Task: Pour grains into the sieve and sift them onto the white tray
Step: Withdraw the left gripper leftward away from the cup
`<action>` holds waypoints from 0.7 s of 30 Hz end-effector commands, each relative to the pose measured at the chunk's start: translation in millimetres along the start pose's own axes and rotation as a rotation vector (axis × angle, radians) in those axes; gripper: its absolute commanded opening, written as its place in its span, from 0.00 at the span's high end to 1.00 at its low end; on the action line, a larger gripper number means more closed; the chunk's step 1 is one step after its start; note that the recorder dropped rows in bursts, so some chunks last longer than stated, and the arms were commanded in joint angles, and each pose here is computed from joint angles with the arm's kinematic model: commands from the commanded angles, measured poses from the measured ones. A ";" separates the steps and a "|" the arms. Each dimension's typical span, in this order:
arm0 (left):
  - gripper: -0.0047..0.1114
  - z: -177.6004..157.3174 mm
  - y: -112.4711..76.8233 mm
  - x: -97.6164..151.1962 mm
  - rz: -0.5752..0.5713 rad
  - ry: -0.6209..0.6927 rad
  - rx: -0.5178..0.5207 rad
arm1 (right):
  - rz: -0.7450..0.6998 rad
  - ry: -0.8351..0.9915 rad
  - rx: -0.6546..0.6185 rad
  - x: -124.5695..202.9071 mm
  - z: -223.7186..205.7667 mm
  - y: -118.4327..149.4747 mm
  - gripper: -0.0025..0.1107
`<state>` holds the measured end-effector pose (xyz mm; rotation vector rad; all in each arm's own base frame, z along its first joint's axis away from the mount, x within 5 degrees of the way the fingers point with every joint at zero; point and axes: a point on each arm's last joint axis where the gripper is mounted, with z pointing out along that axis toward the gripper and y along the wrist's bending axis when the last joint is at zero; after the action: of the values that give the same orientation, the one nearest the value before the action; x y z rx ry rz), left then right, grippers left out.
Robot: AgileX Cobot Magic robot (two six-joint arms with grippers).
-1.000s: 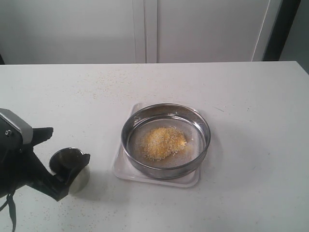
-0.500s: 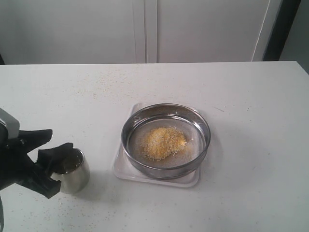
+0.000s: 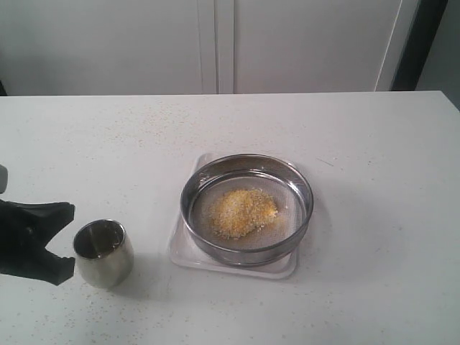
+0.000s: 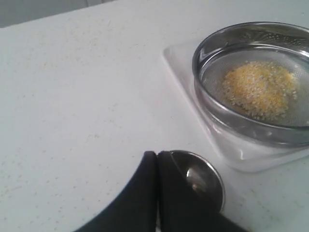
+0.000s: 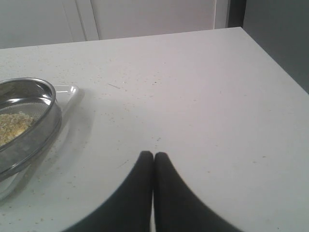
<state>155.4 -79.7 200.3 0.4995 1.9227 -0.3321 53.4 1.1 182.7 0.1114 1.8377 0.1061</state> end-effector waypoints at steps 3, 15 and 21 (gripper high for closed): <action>0.96 -12.1 6.4 -9.0 -0.087 0.185 -0.076 | 0.003 -0.015 0.003 0.2 0.2 -0.3 0.98; 0.96 -40.8 13.3 -33.4 -0.137 0.578 -0.186 | 0.003 -0.015 0.003 0.2 0.2 -0.3 0.98; 0.96 -44.2 14.0 -37.5 -0.110 0.614 -0.189 | 0.003 -0.015 0.003 0.2 0.2 -0.3 0.98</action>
<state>141.6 -56.0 250.1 0.3823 2.5384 -0.0701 53.4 1.1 182.7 0.1114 1.8377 0.1061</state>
